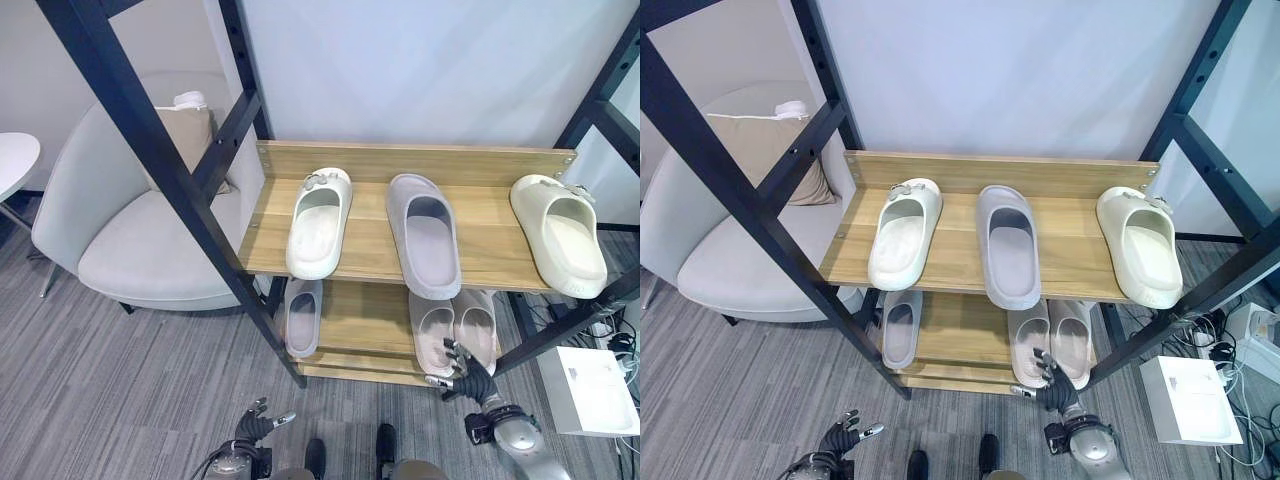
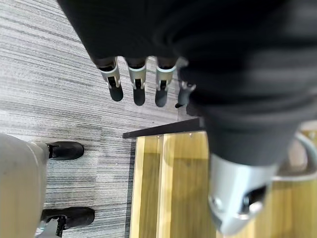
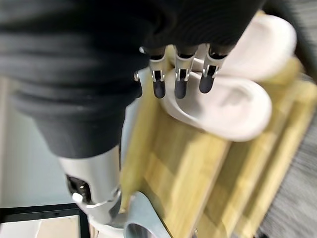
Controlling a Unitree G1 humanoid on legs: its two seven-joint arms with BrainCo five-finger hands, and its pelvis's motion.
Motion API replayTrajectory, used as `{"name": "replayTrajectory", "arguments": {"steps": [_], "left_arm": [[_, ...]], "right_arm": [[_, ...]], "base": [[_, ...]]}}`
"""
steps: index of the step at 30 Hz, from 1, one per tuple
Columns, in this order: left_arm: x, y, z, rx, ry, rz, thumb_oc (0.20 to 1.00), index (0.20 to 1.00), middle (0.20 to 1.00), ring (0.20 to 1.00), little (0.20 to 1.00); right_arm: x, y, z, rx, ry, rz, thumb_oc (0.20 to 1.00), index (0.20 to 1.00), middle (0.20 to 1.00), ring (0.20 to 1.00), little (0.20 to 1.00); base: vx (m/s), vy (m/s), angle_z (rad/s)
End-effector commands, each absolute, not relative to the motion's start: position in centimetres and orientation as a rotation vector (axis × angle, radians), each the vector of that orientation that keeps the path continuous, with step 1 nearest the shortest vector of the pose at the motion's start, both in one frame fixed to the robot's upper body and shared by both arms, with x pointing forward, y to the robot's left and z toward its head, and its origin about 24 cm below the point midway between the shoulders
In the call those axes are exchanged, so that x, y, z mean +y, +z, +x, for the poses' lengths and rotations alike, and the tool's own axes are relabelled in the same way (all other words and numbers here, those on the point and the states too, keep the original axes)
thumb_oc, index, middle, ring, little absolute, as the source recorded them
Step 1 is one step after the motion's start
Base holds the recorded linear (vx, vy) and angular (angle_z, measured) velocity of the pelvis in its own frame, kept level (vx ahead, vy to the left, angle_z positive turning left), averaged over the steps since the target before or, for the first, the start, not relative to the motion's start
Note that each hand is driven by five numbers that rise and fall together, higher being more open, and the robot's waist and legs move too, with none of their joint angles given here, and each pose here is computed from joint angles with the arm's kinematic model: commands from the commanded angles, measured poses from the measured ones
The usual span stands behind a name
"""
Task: Arrange the slippers neatly on the shoe rack.
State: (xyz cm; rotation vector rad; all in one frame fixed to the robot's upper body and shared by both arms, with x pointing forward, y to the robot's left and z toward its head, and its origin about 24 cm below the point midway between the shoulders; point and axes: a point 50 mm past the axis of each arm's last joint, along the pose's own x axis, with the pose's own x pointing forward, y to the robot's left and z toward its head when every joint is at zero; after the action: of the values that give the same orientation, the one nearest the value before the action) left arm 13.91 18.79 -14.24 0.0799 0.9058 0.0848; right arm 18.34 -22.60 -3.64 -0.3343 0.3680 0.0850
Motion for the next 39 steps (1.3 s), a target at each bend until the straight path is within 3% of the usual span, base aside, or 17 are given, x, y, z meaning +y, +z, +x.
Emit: {"name": "replayTrajectory", "arguments": {"steps": [1, 9, 14, 18, 23, 28, 39], "left_arm": [[18.6, -13.3, 16.6, 0.834, 0.042, 0.126, 1.000, 1.000, 1.000, 1.000, 1.000], [18.2, -13.1, 17.4, 0.817, -0.013, 0.148, 1.000, 1.000, 1.000, 1.000, 1.000], [18.1, -13.7, 16.3, 0.850, -0.031, 0.149, 1.000, 1.000, 1.000, 1.000, 1.000], [18.0, -14.1, 15.3, 0.875, -0.028, 0.134, 1.000, 1.000, 1.000, 1.000, 1.000], [17.7, -14.4, 14.5, 0.880, -0.002, 0.099, 1.000, 1.000, 1.000, 1.000, 1.000], [17.6, -14.3, 14.0, 0.874, 0.022, 0.056, 1.000, 1.000, 1.000, 1.000, 1.000], [19.5, -14.6, 12.3, 0.929, 0.032, 0.100, 1.000, 1.000, 1.000, 1.000, 1.000]], "right_arm": [[-23.1, -1.5, 18.0, 0.283, 0.145, -0.390, 1.000, 1.000, 1.000, 1.000, 1.000], [-21.7, 5.5, 16.4, 0.068, 0.440, -0.488, 1.000, 1.000, 1.000, 1.000, 1.000], [-19.8, 15.6, 16.3, -0.290, 0.708, -0.547, 1.000, 1.000, 1.000, 1.000, 1.000], [-18.7, 21.1, 16.0, -0.523, 0.774, -0.654, 1.000, 1.000, 1.000, 1.000, 1.000], [-19.1, 25.3, 16.3, -0.777, 0.629, -0.786, 1.000, 1.000, 1.000, 1.000, 1.000], [-20.4, 26.9, 19.0, -0.971, 0.284, -0.899, 1.000, 1.000, 1.000, 1.000, 1.000], [-23.6, 21.4, 27.3, -0.689, -0.142, -0.977, 1.000, 1.000, 1.000, 1.000, 1.000]], "base": [[-0.02, 0.016, -0.16], [-0.04, 0.029, -0.13], [-0.03, 0.052, -0.11], [0.00, 0.046, -0.05], [0.01, 0.046, -0.05], [0.01, 0.044, -0.06], [0.02, 0.013, 0.19]]}}
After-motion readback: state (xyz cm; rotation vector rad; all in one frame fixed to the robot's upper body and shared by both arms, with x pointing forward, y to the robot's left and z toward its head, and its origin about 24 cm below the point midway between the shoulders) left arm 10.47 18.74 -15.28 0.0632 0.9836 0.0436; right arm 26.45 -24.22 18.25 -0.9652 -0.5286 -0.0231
